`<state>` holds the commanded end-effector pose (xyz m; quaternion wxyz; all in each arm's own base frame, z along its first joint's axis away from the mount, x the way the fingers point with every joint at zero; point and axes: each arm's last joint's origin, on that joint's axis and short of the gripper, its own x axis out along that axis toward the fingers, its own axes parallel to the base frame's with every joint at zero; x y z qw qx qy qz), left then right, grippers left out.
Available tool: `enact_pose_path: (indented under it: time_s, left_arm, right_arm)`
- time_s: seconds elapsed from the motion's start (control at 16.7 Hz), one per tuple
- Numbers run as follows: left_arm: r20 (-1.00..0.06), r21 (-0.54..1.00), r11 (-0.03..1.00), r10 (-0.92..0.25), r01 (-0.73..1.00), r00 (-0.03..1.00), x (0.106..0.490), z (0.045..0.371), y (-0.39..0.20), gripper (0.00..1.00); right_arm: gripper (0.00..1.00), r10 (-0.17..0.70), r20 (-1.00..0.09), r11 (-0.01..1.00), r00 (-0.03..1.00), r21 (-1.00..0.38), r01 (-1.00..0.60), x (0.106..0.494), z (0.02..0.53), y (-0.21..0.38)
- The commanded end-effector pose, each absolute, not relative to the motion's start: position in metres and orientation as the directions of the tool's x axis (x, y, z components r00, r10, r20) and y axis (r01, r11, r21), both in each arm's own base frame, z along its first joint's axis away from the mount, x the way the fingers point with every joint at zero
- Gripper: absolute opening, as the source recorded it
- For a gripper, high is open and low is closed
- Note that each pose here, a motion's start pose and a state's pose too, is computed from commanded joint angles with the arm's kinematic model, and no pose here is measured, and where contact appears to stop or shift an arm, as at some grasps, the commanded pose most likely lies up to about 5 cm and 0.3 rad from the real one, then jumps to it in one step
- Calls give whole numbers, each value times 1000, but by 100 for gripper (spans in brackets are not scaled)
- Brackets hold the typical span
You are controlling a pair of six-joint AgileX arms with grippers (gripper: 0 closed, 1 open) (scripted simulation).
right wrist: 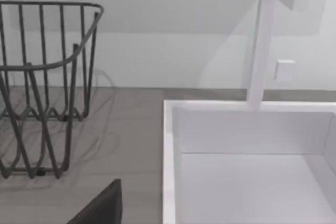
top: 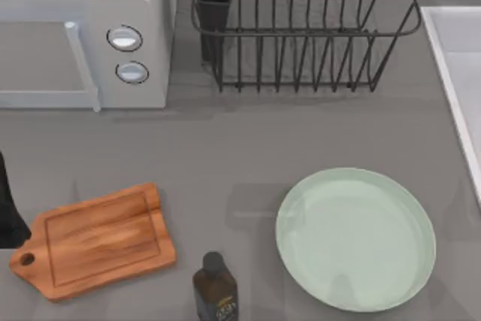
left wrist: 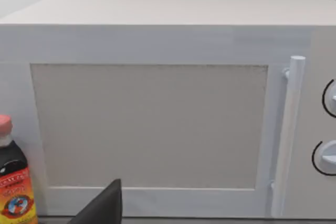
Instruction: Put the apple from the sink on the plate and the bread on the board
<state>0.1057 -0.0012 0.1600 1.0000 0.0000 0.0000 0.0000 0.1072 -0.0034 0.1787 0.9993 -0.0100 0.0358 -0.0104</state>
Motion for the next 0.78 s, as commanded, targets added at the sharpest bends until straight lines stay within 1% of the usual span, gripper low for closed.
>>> enact_pose_path:
  time_s: [0.18, 0.3, 0.42, 0.6, 0.78]
  left_arm:
    - [0, 0, 1000, 0, 0, 1000, 106, 160, -1, 100]
    - [0, 0, 1000, 0, 0, 1000, 106, 160, -1, 100]
    - [0, 0, 1000, 0, 0, 1000, 106, 160, -1, 100]
    - [0, 0, 1000, 0, 0, 1000, 106, 160, -1, 100]
    - [0, 0, 1000, 0, 0, 1000, 106, 160, -1, 100]
  right_arm:
    - [100, -55, -204, 998, 977, -53, 45, 116, 207, -7]
    - [100, -81, -325, 995, 942, -78, 58, 131, 228, -12]
    - [100, -105, -459, 993, 882, -102, 65, 154, 247, -18]
    - [100, -127, -658, 990, 742, -124, 60, 203, 265, -34]
    - [100, -125, -823, 992, 554, -121, 43, 261, 261, -57]
